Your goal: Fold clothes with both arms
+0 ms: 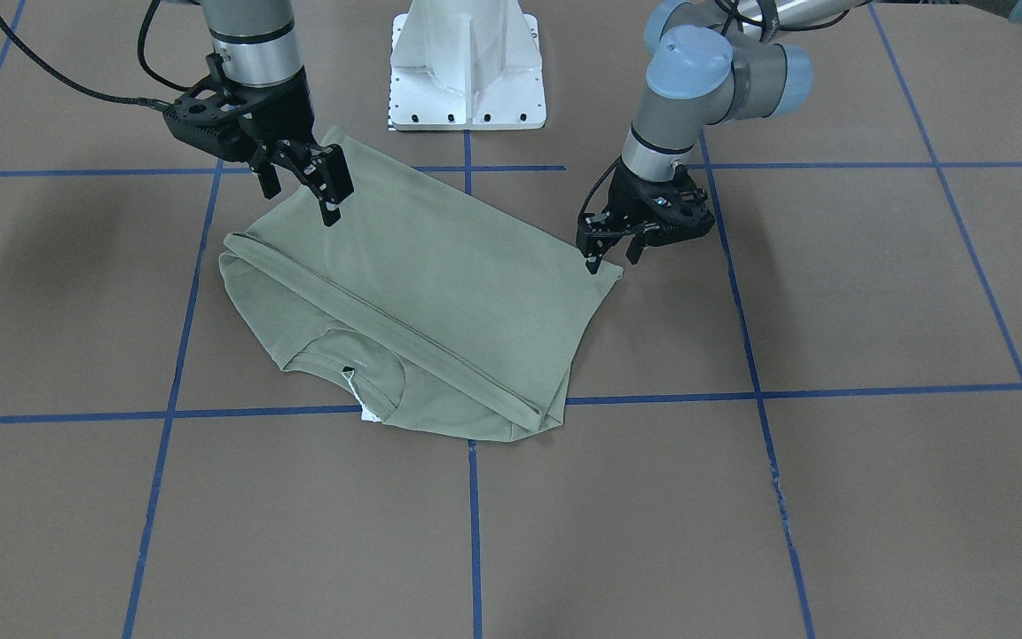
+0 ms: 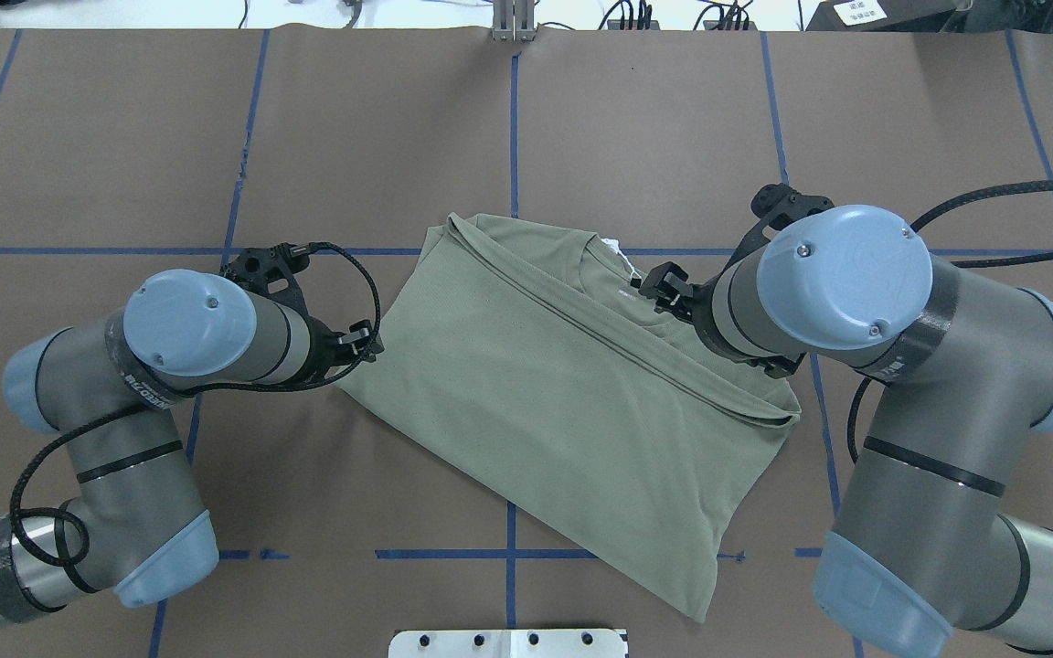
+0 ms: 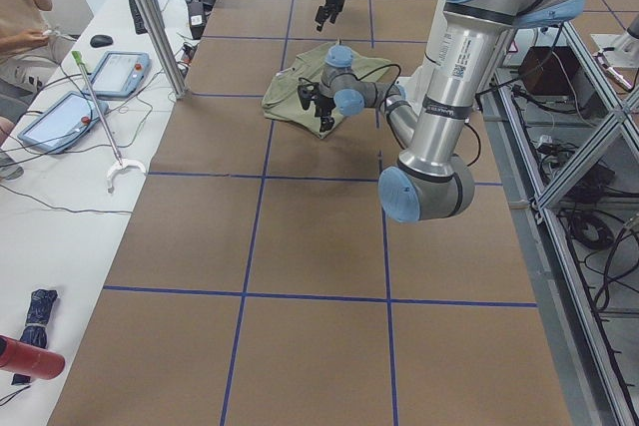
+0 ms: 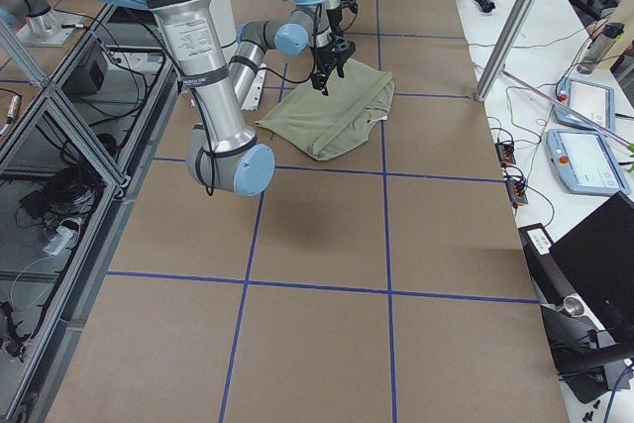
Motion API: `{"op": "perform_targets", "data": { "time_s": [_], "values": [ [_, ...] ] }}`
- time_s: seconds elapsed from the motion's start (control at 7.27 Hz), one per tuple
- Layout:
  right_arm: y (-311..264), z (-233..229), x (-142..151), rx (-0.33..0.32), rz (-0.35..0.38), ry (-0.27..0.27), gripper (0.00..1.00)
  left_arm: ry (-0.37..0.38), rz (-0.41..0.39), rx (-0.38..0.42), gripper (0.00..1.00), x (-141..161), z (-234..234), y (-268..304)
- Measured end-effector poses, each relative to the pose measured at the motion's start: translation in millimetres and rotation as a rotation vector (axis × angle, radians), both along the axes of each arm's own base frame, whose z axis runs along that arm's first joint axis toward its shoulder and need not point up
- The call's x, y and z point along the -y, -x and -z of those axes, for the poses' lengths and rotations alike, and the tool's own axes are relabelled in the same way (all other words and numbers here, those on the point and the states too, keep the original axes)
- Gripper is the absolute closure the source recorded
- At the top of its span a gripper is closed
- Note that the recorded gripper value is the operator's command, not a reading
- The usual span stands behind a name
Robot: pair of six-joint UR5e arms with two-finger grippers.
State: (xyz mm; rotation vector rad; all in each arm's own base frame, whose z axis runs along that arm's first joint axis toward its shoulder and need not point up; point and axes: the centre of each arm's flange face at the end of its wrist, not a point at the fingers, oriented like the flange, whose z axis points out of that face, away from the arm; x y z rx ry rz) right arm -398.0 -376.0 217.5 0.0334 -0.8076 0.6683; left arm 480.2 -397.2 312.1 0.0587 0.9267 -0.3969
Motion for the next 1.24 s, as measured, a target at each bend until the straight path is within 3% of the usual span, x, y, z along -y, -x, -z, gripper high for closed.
{"op": "perform_targets", "data": {
  "time_s": [0.41, 0.55, 0.69, 0.83, 1.24],
  "values": [
    [1.0, -1.7, 2.0, 0.0, -0.003, 0.001, 0.0, 0.016, -0.002, 0.03, 0.52, 1.6, -16.2, -7.1],
    [1.1, -1.9, 2.3, 0.0, -0.004, 0.002, 0.0, 0.02, -0.003, 0.036, 0.63, 2.6, -19.2, -10.0],
    [1.2, -2.0, 2.5, 0.0, -0.004, 0.003, 0.0, 0.022, -0.005, 0.04, 0.94, 2.6, -21.3, -11.5],
    [1.3, -2.2, 2.6, -0.001, -0.005, 0.003, 0.0, 0.024, -0.006, 0.043, 1.0, 2.3, -23.3, -12.0],
    [1.3, -2.8, 2.6, -0.002, -0.005, 0.004, 0.0, 0.02, -0.013, 0.044, 1.0, 1.4, -23.8, -11.1]
  ]
}}
